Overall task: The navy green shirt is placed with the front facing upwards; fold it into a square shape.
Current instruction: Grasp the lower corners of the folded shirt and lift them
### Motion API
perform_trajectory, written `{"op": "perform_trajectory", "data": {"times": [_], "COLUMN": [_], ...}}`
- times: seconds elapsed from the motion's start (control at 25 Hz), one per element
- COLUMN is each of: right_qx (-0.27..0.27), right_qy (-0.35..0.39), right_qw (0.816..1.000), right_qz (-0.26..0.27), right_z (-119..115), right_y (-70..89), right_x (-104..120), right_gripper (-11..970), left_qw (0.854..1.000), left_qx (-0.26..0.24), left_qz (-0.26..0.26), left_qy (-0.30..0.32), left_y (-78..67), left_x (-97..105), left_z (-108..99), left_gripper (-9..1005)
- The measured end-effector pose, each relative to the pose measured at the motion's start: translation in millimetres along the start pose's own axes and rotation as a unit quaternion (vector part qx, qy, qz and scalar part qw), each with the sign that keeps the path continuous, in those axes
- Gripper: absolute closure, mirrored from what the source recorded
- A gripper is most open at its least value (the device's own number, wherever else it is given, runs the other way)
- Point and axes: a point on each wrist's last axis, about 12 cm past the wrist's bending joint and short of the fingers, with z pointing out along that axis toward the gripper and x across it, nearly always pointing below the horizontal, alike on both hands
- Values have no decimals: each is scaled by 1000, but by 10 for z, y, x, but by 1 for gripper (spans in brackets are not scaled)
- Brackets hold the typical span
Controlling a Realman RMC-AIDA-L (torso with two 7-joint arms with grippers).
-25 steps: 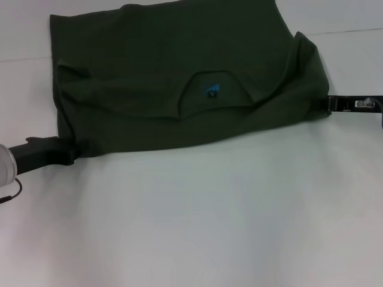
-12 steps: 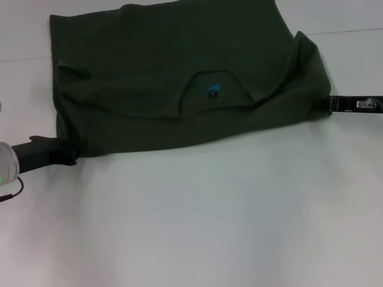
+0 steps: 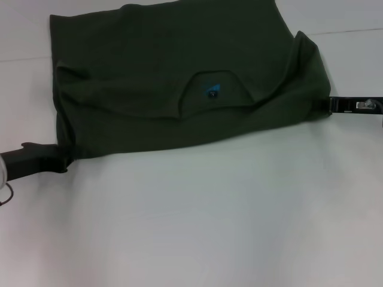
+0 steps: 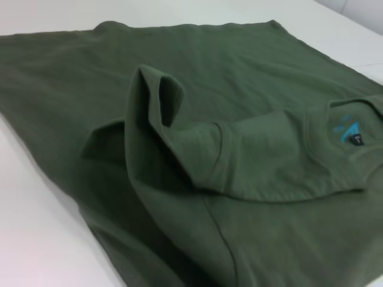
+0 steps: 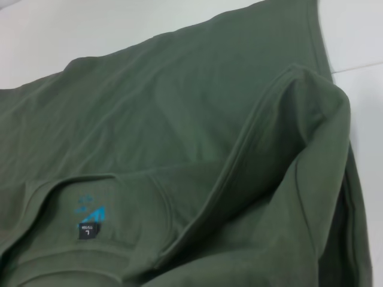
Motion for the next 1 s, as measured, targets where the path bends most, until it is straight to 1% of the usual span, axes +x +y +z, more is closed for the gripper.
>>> {"op": "perform_trajectory", "data": {"times": [0.16,0.44,0.64,0.88,1.0], "right_qx": [1,0,-1,-1,-2], "right_qy": [0,0,0,0,0], "right_qw": [1000,1000,1000,1000,1000], "right_qz": [1,0,-2,-2,-2], "right_z": [-3,5,10,11,11], "right_y": [-6,5,13,16,16], "right_x": [11,6,-5,-8,-7], "right_gripper": [912,913,913,913,913], "left_qw": [1000,999,999,999,999], "left_qx": [1,-11,-9,-10,-12], "left_qz": [-4,-28,-38,-30,-24], "left_qy": [-6,-33,-37,-34,-31], "left_y": [41,60,58,40,29], "left_x": [23,0,-26,-43,-54], "left_z": [-84,-118,-117,-86,-62], "left_gripper": [937,881,841,627,561]}}
